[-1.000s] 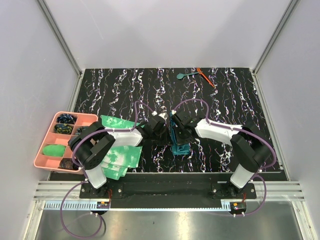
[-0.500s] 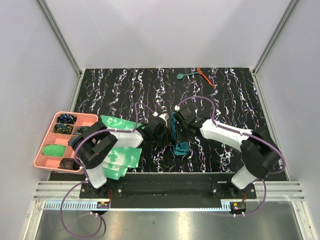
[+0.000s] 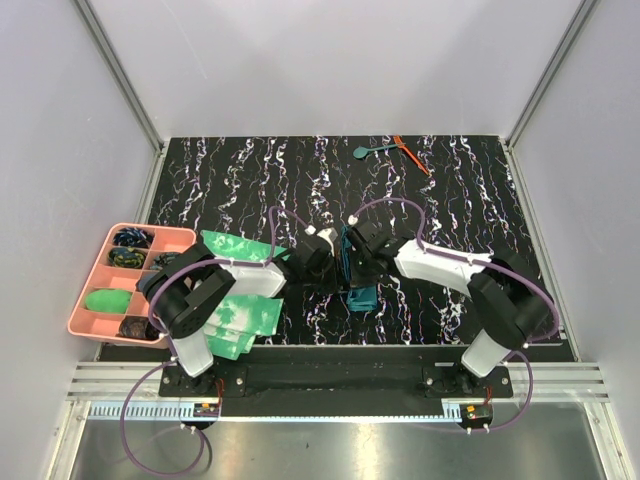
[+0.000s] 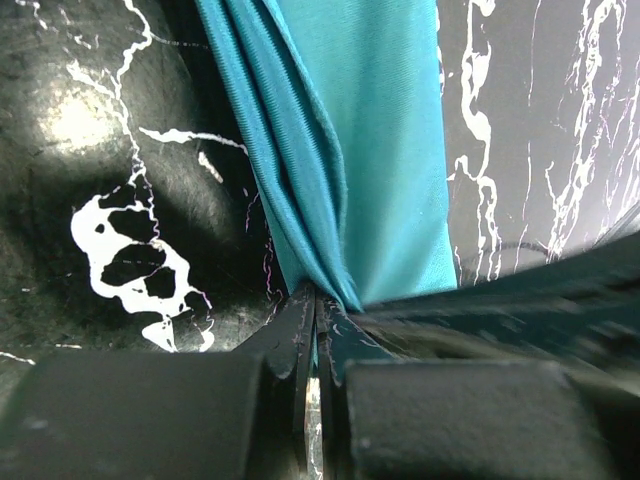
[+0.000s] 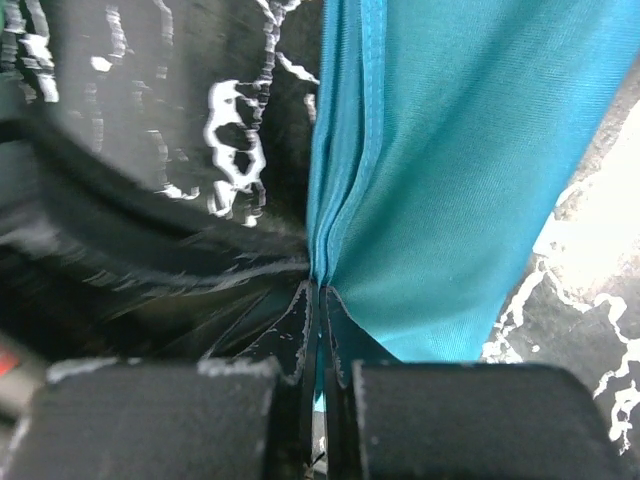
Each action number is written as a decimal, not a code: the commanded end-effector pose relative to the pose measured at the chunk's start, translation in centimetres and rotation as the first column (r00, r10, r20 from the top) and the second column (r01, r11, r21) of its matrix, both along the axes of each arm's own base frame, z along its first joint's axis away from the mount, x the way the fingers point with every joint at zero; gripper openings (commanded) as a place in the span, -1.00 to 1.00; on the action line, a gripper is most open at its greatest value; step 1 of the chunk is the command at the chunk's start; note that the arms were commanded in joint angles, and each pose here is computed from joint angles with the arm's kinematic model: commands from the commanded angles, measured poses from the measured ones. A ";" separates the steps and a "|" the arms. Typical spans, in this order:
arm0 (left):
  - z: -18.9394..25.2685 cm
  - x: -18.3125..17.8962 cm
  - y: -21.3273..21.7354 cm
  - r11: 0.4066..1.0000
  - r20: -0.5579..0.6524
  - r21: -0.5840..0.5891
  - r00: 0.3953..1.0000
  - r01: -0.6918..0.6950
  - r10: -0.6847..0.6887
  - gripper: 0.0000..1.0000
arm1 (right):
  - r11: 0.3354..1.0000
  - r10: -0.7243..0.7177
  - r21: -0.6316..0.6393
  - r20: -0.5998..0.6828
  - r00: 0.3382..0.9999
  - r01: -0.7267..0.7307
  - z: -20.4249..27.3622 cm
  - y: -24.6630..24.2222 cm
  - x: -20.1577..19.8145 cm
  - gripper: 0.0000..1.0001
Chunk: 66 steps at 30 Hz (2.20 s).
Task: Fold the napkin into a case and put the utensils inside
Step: Smooth out the smaller rectangle-folded napkin at the center of the board.
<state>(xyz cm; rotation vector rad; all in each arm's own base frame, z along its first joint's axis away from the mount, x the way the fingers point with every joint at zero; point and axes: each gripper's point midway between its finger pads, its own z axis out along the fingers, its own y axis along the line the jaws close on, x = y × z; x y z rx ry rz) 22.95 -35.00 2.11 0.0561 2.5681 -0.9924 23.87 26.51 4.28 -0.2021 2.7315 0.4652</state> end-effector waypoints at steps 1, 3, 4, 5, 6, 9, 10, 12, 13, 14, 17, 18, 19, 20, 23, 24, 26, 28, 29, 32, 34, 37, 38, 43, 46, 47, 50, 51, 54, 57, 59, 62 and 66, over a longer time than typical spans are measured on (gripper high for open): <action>-0.1 -1.1 0.6 1.000 -0.013 0.015 1.000 0.014 -0.013 -0.95 | 0.999 -0.008 0.038 -0.013 1.000 0.009 -1.3 0.7 0.3 -1.00; 0.1 -1.1 0.8 1.000 -0.008 0.017 1.000 0.012 -0.012 -0.93 | 0.999 -0.009 0.045 -0.011 1.000 0.009 -2.0 0.5 0.3 -1.00; 0.0 -1.2 1.0 1.000 -0.011 0.018 1.000 0.014 -0.014 -0.92 | 0.999 -0.014 0.049 -0.015 1.000 0.015 -2.1 0.3 0.4 -1.00; 0.5 -1.2 1.0 1.000 0.001 0.011 1.000 0.016 -0.016 -0.90 | 0.998 -0.010 0.065 -0.006 1.000 0.011 -2.1 0.5 0.7 -1.00; 0.7 -1.1 1.1 1.000 0.008 0.015 1.000 0.013 -0.013 -0.85 | 0.997 -0.003 0.074 -0.021 1.000 0.004 -2.6 0.4 0.3 -1.00; 2.0 -0.3 1.8 1.000 0.041 0.019 0.999 -0.001 0.001 -0.77 | 0.995 0.013 0.103 -0.031 0.999 -0.010 -2.9 0.4 0.2 -1.00; 3.1 0.4 1.9 1.000 0.055 0.000 0.998 -0.012 0.012 -0.77 | 0.994 0.021 0.111 -0.030 0.999 -0.018 -2.9 0.4 0.2 -1.00; 4.0 1.3 2.0 0.999 0.071 -0.025 0.997 -0.019 0.021 -0.76 | 0.992 0.024 0.121 -0.032 0.999 -0.020 -3.0 0.4 0.0 -1.00; 4.9 2.2 1.8 0.998 0.077 -0.057 0.997 -0.020 0.025 -0.76 | 0.992 0.021 0.128 -0.029 0.999 -0.017 -2.9 0.5 0.1 -0.98; 5.4 2.6 1.6 0.997 0.079 -0.074 0.996 -0.024 0.029 -0.76 | 0.990 0.019 0.137 -0.025 0.999 -0.016 -2.7 0.5 0.1 -0.91; 6.8 4.2 0.4 0.993 0.097 -0.119 0.995 -0.020 0.031 -0.76 | 0.988 0.017 0.157 -0.029 0.999 -0.012 -2.5 0.4 -0.1 -0.89; 7.1 4.6 -0.1 0.991 0.098 -0.133 0.995 -0.011 0.024 -0.76 | 0.988 0.015 0.157 -0.033 0.999 -0.010 -2.5 0.2 -0.2 -0.88; 7.3 5.1 -1.2 0.988 0.090 -0.157 0.996 0.013 0.001 -0.77 | 0.987 0.014 0.161 -0.032 0.999 -0.009 -2.5 0.2 -0.2 -0.88; 7.4 5.3 -1.8 0.985 0.083 -0.169 0.997 0.021 -0.007 -0.77 | 0.987 0.015 0.159 -0.036 0.999 -0.009 -2.6 0.0 -0.3 -0.88; 6.6 6.2 -3.2 0.980 0.062 -0.195 0.998 0.032 -0.021 -0.78 | 0.987 0.013 0.158 -0.044 0.999 -0.006 -2.9 -0.2 -0.4 -0.87; 6.7 6.7 -3.5 0.980 0.071 -0.197 0.997 0.032 -0.018 -0.78 | 0.987 0.013 0.159 -0.047 0.999 -0.005 -3.0 -0.3 -0.5 -0.88; 5.1 7.3 -3.8 0.985 0.061 -0.167 0.998 0.038 -0.028 -0.77 | 0.986 0.017 0.165 -0.052 0.999 -0.008 -3.1 -0.4 -0.7 -0.88; 3.4 8.2 -3.5 0.994 0.050 -0.108 0.999 0.025 -0.020 -0.78 | 0.985 0.017 0.172 -0.052 0.999 -0.008 -3.0 -0.4 -0.8 -0.87; 3.0 8.6 -3.3 0.996 0.051 -0.090 0.999 0.018 -0.014 -0.79 | 0.985 0.020 0.173 -0.057 0.998 -0.010 -3.0 -0.5 -1.1 -0.84; 1.8 9.6 -1.7 1.000 0.076 -0.013 0.997 -0.013 0.013 -0.80 | 0.981 0.015 0.192 -0.069 0.998 -0.001 -2.7 -1.0 -1.6 -0.67; 1.1 9.8 -0.8 0.998 0.089 0.054 0.996 -0.006 0.001 -0.81 | 0.979 -0.006 0.205 -0.076 0.997 0.021 -2.1 -1.6 -1.9 -0.54; 0.6 9.1 -0.3 0.998 0.080 0.063 0.997 -0.002 -0.003 -0.83 | 0.971 -0.024 0.238 -0.062 0.998 0.038 -0.2 -2.3 -2.5 -0.13; 0.6 8.9 -0.3 0.998 0.078 0.056 0.997 -0.004 -0.001 -0.83 | 0.965 -0.034 0.259 -0.039 0.999 0.043 0.9 -2.6 -2.5 -0.01; 0.9 7.4 0.1 1.000 0.064 0.026 0.998 -0.006 0.004 -0.83 | 0.949 -0.048 0.310 -0.043 0.998 0.059 2.7 -3.1 -3.1 0.01; 1.1 6.8 0.1 1.000 0.056 0.015 0.998 -0.006 0.005 -0.83 | 0.948 -0.057 0.310 -0.038 0.998 0.066 3.0 -3.0 -2.6 -0.11; 1.1 6.7 0.2 1.000 0.054 0.011 0.999 -0.006 0.005 -0.83 | 0.949 -0.059 0.309 -0.034 0.998 0.067 3.0 -3.0 -2.3 -0.17; 1.1 6.2 0.4 1.000 0.047 0.011 0.999 -0.009 0.008 -0.83 | 0.952 -0.063 0.296 -0.055 0.997 0.076 2.3 -2.6 -1.7 -0.45; 1.1 6.1 0.6 1.000 0.048 0.013 0.999 -0.013 0.013 -0.83 | 0.951 -0.064 0.300 -0.061 0.996 0.079 2.1 -2.5 -1.5 -0.50; 1.1 5.8 0.9 1.000 0.043 0.013 0.999 -0.023 0.023 -0.83 | 0.944 -0.061 0.319 -0.092 0.994 0.087 0.6 -1.9 -1.6 -0.57; 1.1 5.3 0.9 1.000 0.036 0.002 0.999 -0.027 0.027 -0.83 | 0.949 -0.074 0.296 -0.124 0.990 0.108 -1.5 -2.4 -2.0 -0.61; 0.8 4.8 1.0 1.000 0.031 0.004 0.999 -0.022 0.022 -0.83 | 0.956 -0.101 0.258 -0.154 0.983 0.139 -3.0 -3.7 -2.7 -0.64; 1.1 4.5 1.0 1.000 0.038 -0.005 0.999 -0.008 0.008 -0.82 | 0.956 -0.138 0.234 -0.171 0.976 0.176 -3.9 -5.5 -3.4 -0.65; 2.0 4.4 0.9 1.000 0.087 -0.013 0.996 0.025 -0.024 -0.75 | 0.962 -0.175 0.188 -0.135 0.975 0.199 -3.0 -6.6 -3.0 -0.60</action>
